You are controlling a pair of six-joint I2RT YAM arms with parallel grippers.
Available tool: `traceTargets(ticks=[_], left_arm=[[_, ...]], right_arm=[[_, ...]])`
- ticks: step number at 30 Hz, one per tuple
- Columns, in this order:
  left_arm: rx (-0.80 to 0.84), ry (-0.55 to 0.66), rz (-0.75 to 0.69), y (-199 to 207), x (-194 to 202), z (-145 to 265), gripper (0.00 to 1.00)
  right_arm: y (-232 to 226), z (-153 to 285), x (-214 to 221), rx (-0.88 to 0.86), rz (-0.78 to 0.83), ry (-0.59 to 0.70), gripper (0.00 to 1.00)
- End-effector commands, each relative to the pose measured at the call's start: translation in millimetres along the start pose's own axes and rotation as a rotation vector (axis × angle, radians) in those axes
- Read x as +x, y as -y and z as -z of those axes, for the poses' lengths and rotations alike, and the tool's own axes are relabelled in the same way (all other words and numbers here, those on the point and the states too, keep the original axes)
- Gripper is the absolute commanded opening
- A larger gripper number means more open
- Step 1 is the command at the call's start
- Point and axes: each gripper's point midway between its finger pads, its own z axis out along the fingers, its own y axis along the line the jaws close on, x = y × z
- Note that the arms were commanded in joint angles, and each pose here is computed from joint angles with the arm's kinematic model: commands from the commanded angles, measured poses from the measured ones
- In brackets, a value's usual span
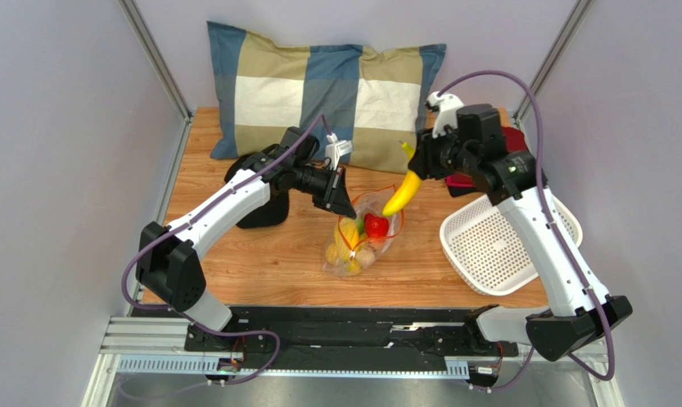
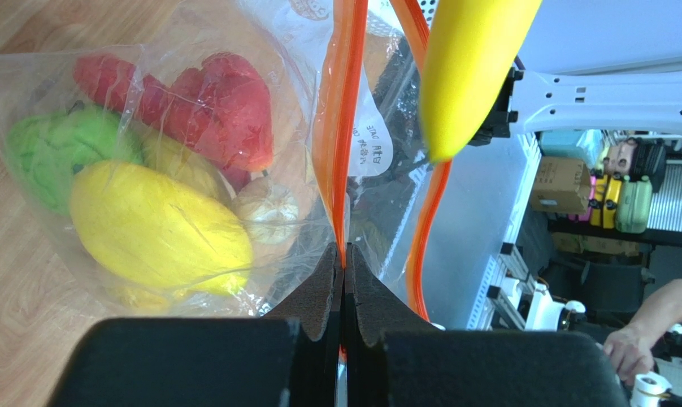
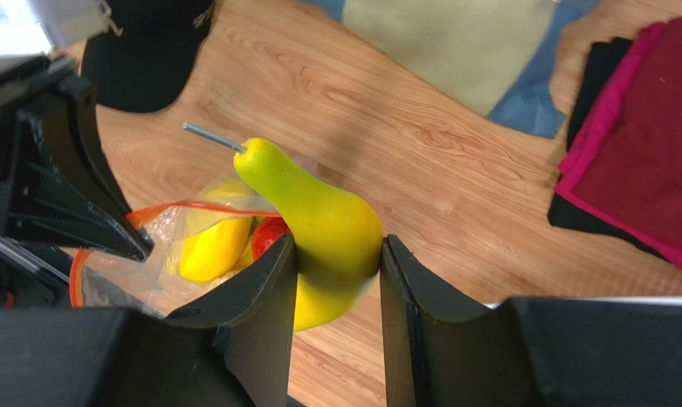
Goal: Place the food in the zip-top bag and seal the zipper
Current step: Place the fake fruit in the zipper food storage bag.
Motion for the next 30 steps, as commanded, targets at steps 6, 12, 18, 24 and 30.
traceTargets(ticks=[6,12,18,24,30], left_arm=[[0.068,0.048,0.013,14.3,-16.9,11.2,0.00],[0.080,0.057,0.029,12.9,-19.4,14.6,0.00],[0.091,0.061,0.034,12.7,-19.5,17.4,0.00],[0.094,0.059,0.036,12.4,-18.6,17.0,0.00],[0.090,0.069,0.042,11.5,-20.7,20.0,0.00]], right_arm=[[-56.8,-18.8,6.7,-0.080,0.309,0.189,0.00],[-80.8,-35.5,42.2,-0.193,0.438,0.180,0.00],[-90.9,-38.2,55.7,-0.268,0.518,0.192,0.00],[-99.5,-46.8,68.6,-0.321,0.470,0.089,0.00],[-96.4,-55.9,79.9,-0.298,0.443,0.009,0.00]])
